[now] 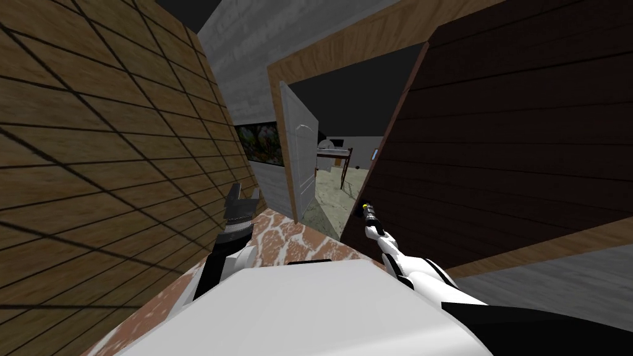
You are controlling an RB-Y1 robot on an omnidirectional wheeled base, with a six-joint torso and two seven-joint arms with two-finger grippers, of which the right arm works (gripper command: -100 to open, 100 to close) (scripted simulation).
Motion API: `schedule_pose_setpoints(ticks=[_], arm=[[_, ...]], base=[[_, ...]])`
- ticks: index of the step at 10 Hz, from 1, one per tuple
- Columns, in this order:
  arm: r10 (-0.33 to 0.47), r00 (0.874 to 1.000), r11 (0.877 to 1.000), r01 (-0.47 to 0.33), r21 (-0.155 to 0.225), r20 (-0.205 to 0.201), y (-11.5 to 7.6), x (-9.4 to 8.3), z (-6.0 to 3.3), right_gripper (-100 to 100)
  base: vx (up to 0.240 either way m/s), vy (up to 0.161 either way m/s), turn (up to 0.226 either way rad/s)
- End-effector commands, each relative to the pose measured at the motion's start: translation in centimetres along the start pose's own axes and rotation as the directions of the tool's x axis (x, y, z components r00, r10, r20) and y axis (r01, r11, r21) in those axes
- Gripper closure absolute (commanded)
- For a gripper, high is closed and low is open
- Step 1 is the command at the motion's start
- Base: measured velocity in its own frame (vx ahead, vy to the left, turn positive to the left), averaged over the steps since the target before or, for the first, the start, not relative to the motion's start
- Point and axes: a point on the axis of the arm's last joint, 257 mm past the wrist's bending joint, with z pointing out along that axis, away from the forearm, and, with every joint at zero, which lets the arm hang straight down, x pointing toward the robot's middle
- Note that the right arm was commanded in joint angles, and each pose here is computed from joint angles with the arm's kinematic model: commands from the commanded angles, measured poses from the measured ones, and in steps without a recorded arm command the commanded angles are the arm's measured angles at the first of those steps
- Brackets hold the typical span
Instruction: Push the door open
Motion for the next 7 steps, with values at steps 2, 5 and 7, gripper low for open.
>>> schedule_pose_setpoints(ticks=[2,5,7], arm=[[-0.003,0.999,1.000,0.004,-0.024,0.035,1.2,-1.1,0.48,100],[-0.004,0.998,1.000,0.006,-0.029,0.065,1.4,-2.0,0.55,100],[-0.004,0.995,0.999,0.008,-0.033,0.100,1.6,-3.0,0.59,100]], base=[[0.173,-0.036,-0.033],[0.165,-0.033,-0.023],[0.151,-0.032,-0.022]])
